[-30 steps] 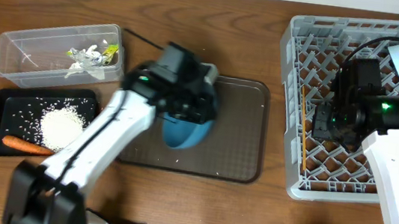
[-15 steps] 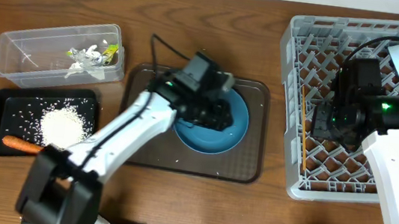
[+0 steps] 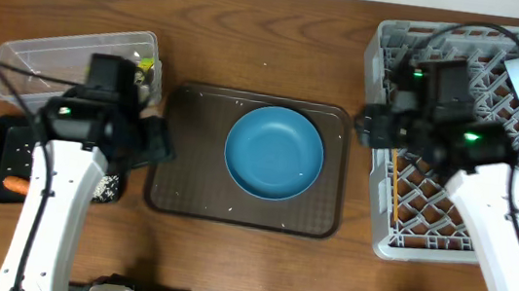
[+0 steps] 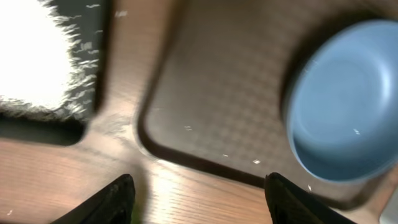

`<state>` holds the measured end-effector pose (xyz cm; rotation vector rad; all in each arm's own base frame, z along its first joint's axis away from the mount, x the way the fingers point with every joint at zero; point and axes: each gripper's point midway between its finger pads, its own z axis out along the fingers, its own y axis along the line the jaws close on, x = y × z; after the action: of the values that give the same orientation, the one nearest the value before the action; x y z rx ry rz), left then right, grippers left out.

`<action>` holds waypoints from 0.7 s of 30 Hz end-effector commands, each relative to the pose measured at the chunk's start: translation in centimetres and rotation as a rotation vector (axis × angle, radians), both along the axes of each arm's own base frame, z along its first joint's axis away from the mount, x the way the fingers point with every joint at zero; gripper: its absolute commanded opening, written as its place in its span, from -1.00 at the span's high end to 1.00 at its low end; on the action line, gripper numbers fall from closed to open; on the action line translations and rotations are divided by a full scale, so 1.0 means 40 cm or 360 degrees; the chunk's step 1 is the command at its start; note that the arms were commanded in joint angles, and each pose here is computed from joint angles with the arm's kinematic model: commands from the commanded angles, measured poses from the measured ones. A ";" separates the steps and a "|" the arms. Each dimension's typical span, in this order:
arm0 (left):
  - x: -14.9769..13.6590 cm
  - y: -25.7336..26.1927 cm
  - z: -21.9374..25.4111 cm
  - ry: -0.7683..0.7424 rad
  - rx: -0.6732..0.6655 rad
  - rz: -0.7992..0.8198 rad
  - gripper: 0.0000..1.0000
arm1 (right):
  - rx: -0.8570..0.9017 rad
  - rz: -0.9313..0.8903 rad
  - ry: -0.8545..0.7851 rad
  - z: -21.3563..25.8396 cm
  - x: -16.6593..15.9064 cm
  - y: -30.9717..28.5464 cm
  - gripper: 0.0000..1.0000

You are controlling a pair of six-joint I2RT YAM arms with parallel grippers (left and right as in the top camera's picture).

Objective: Sort waste into correct bins and load items into the dishwasher rack
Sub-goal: 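Release the plate and withdraw the left gripper left, then grasp the blue plate rim with the right gripper and lift it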

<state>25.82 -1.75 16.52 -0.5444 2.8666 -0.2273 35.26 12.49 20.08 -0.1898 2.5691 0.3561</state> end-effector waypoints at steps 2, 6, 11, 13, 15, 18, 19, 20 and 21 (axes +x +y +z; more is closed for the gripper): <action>-0.001 0.062 0.006 0.0000 0.0078 0.0111 -0.38 | 0.0016 0.0197 0.0067 -0.072 0.014 0.111 -0.36; -0.002 0.063 -0.004 0.0016 0.0077 0.0113 -0.43 | -0.0049 0.0161 0.0137 -0.163 0.047 0.145 -0.33; -0.004 0.063 -0.008 0.0026 0.0078 0.0112 -0.43 | -0.0100 0.0080 0.0309 -0.298 0.061 0.164 -0.33; -0.003 0.063 -0.008 0.0023 0.0078 0.0113 -0.43 | -0.0121 0.0049 0.0403 -0.355 0.053 0.165 -0.31; -0.002 0.063 -0.008 0.0020 0.0078 0.0113 -0.43 | -0.0131 0.0027 0.0492 -0.406 0.042 0.169 -0.29; -0.002 0.063 -0.008 0.0020 0.0078 0.0113 -0.44 | -0.0117 0.0064 0.0629 -0.476 0.011 0.194 -0.04; -0.002 0.063 -0.008 0.0020 0.0078 0.0113 -0.44 | -0.0115 0.0075 0.0658 -0.492 0.004 0.200 0.14; -0.002 0.063 -0.008 0.0020 0.0078 0.0113 -0.44 | -0.0118 0.0084 0.0678 -0.503 -0.003 0.205 0.40; -0.002 0.063 -0.008 0.0020 0.0078 0.0113 -0.44 | -0.0123 0.0083 0.0690 -0.511 -0.006 0.206 0.77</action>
<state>25.83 0.49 16.45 -0.6374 2.8419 -0.1633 35.76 19.42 0.26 -0.2332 2.9876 0.3046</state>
